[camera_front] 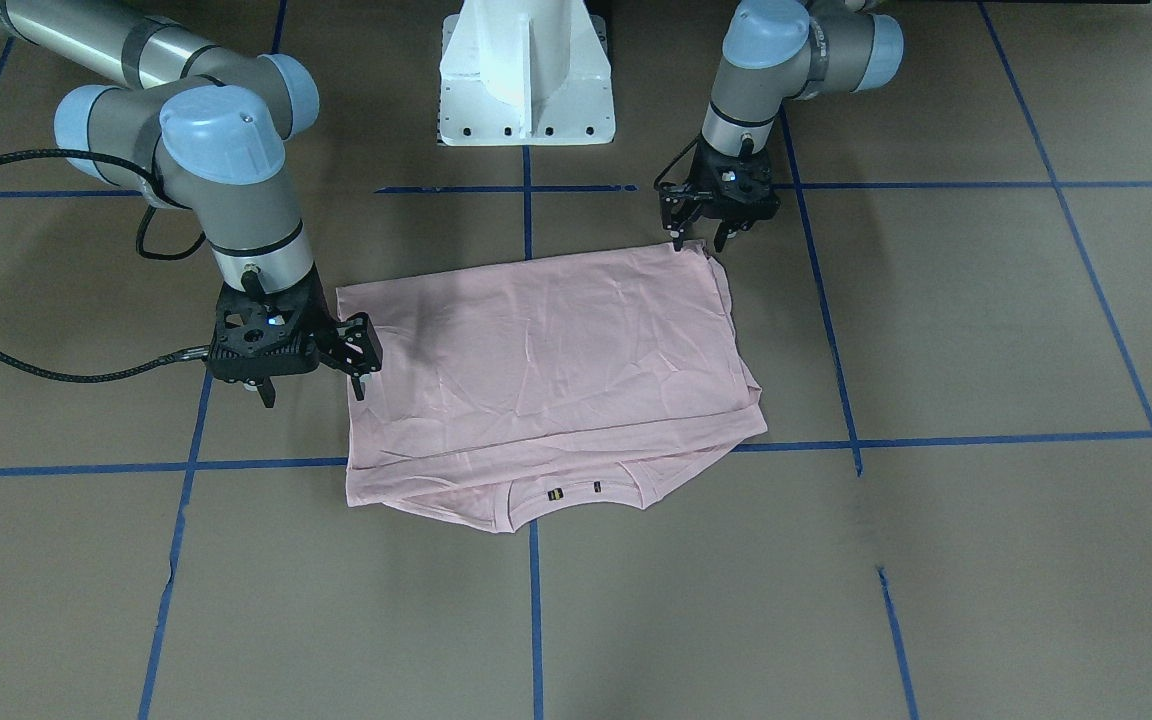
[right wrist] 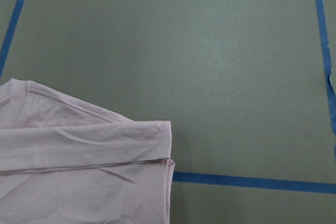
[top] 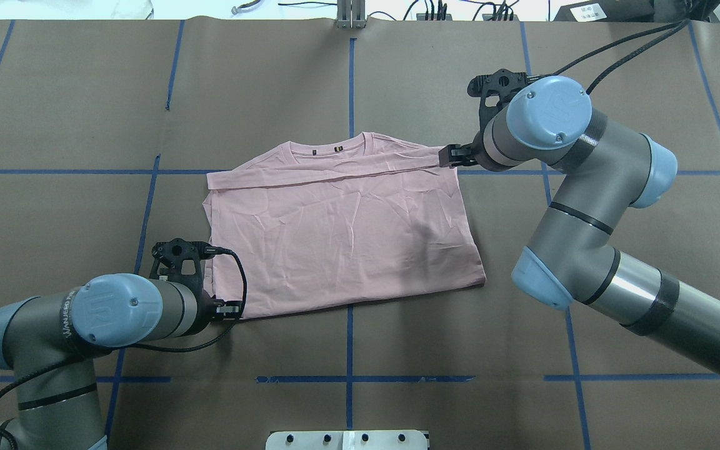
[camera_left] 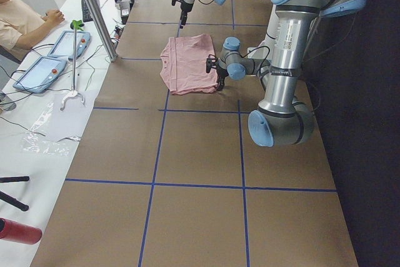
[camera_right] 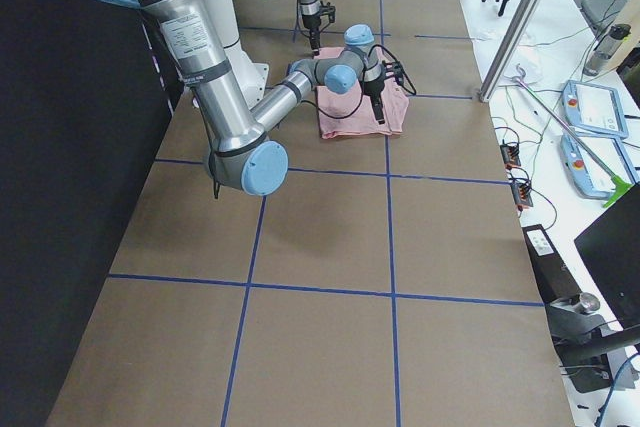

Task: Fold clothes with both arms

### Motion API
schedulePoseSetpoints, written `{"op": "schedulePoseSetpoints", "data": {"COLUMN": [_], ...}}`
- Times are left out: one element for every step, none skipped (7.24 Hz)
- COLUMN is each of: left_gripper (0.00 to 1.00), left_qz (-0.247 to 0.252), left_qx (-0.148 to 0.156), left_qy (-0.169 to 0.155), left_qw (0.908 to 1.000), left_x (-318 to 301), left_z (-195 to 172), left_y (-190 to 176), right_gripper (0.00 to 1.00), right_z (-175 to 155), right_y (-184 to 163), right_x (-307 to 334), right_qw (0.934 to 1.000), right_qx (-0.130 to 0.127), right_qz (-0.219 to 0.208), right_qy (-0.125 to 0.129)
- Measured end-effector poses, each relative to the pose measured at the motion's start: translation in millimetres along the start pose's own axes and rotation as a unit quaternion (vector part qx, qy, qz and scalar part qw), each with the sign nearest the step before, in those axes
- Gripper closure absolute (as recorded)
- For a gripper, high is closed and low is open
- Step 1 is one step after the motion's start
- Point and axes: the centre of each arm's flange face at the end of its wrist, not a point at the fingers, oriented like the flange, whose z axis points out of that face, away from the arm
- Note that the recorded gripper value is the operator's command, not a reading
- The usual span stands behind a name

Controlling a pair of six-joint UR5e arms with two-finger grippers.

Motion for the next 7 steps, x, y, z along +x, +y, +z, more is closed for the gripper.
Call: {"op": "schedulePoseSetpoints", "data": {"left_gripper": [0.53,0.66,0.76,0.9,1.0,1.0,1.0], "left_qz": [0.0,0.0,0.001,0.002,0.002,0.003,0.004], "left_qx": [0.0,-0.001,-0.002,-0.002,-0.003,-0.003,-0.004], "left_qy": [-0.001,-0.001,-0.001,-0.001,0.0,0.001,0.001], "left_qw": [1.0,1.0,1.0,1.0,1.0,1.0,1.0], "left_x": [-0.2,0.1,0.5,1.0,1.6,2.4,3.0], "left_z": [1.4,2.0,2.4,2.5,2.3,2.0,1.9], "left_y": [0.2,1.1,2.1,2.8,3.1,4.2,5.7], "right_gripper": [0.0,0.0,0.0,0.0,0.0,0.0,0.0], "right_z": [0.2,0.2,0.3,0.5,0.5,0.6,0.5], "right_y": [0.3,0.3,0.6,0.8,0.9,1.0,1.0], "right_x": [0.0,0.0,-0.3,-0.4,-0.5,-0.6,-0.7], "right_qw": [1.0,1.0,1.0,1.0,1.0,1.0,1.0], "right_qx": [0.0,0.0,0.0,-0.001,-0.001,-0.001,-0.001], "right_qz": [0.0,0.0,0.0,0.0,0.0,-0.001,-0.001], "right_qy": [0.0,0.0,0.0,0.0,0.0,0.0,0.0]}}
